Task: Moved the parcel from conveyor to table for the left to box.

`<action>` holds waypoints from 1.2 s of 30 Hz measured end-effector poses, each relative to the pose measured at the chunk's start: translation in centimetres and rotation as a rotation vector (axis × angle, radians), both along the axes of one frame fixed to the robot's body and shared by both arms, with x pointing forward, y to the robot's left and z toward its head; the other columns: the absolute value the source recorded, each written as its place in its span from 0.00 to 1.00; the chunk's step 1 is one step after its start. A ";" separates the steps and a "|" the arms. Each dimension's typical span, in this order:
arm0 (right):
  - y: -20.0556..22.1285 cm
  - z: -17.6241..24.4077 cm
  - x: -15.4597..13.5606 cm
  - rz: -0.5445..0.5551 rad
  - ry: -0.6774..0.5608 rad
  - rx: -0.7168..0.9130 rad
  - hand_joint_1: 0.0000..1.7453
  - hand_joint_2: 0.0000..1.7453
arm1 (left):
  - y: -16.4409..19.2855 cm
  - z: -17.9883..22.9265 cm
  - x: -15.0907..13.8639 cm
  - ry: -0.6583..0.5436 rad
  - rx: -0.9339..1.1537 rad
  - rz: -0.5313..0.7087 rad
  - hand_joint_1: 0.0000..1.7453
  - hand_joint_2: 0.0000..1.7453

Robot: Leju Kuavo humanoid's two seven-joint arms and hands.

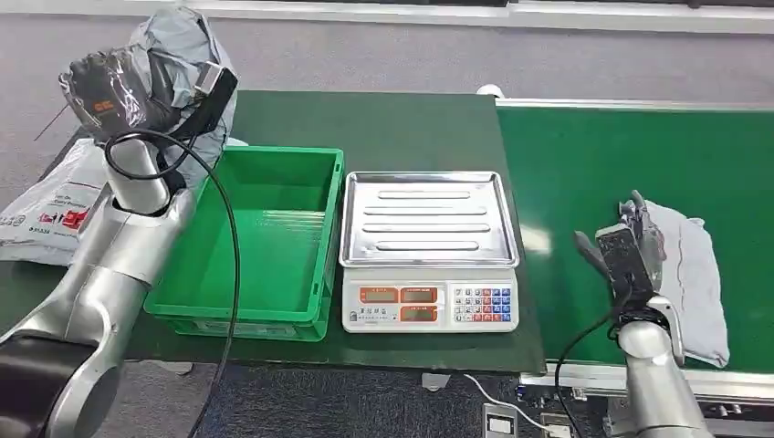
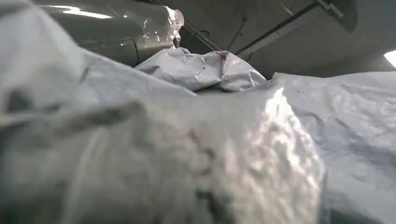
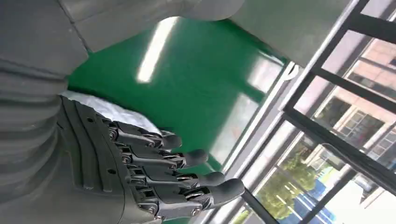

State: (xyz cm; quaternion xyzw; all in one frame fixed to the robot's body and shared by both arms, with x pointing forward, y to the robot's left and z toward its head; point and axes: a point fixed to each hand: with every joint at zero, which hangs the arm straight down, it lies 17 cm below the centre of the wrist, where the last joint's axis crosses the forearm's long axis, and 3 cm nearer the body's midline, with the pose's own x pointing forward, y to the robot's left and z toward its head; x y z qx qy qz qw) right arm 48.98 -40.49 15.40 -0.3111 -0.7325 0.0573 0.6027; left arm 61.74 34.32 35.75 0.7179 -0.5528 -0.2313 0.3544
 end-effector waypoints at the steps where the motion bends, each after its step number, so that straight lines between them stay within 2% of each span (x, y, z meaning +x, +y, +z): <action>1: -0.4 0.0 -0.3 -0.007 0.001 0.000 0.00 1.00 | 0.2 -0.6 0.1 0.018 0.003 0.005 1.00 0.00; 2: -0.9 -0.1 -0.7 -0.014 0.002 0.002 0.00 1.00 | 0.7 -1.4 0.2 0.041 0.008 0.015 0.00 0.00; 6: -2.2 -0.2 -2.0 -0.031 0.001 0.001 0.00 1.00 | 1.4 -4.4 0.7 0.139 0.023 0.031 0.00 0.00; 9: -2.7 0.1 -2.1 -0.029 0.000 0.004 0.00 1.00 | -1.8 -7.4 1.8 0.251 -0.015 -0.147 0.00 0.00; 11: -3.1 0.6 -2.2 -0.031 -0.007 0.006 0.00 1.00 | -4.2 -8.4 2.0 0.282 -0.031 -0.226 0.00 0.00; 14: -3.0 1.2 -2.3 -0.023 -0.017 0.003 0.00 1.00 | -6.1 -9.3 2.0 0.306 -0.052 -0.277 0.00 0.00; 17: -2.8 1.2 -2.4 -0.017 -0.016 0.000 0.00 1.00 | -6.4 -10.2 2.0 0.337 -0.060 -0.287 0.00 0.00; 28: -2.7 1.7 -2.4 -0.010 -0.021 -0.010 0.00 1.00 | -7.4 -11.0 2.0 0.362 -0.085 -0.339 0.00 0.00; 32: -2.5 1.6 -2.4 -0.003 -0.015 -0.019 0.00 1.00 | -8.9 -10.9 1.9 0.345 -0.183 -0.446 0.00 0.00; 36: -2.6 1.6 -2.6 -0.002 -0.014 -0.022 0.00 1.00 | -11.3 -9.3 1.2 0.274 -0.359 -0.618 0.00 0.00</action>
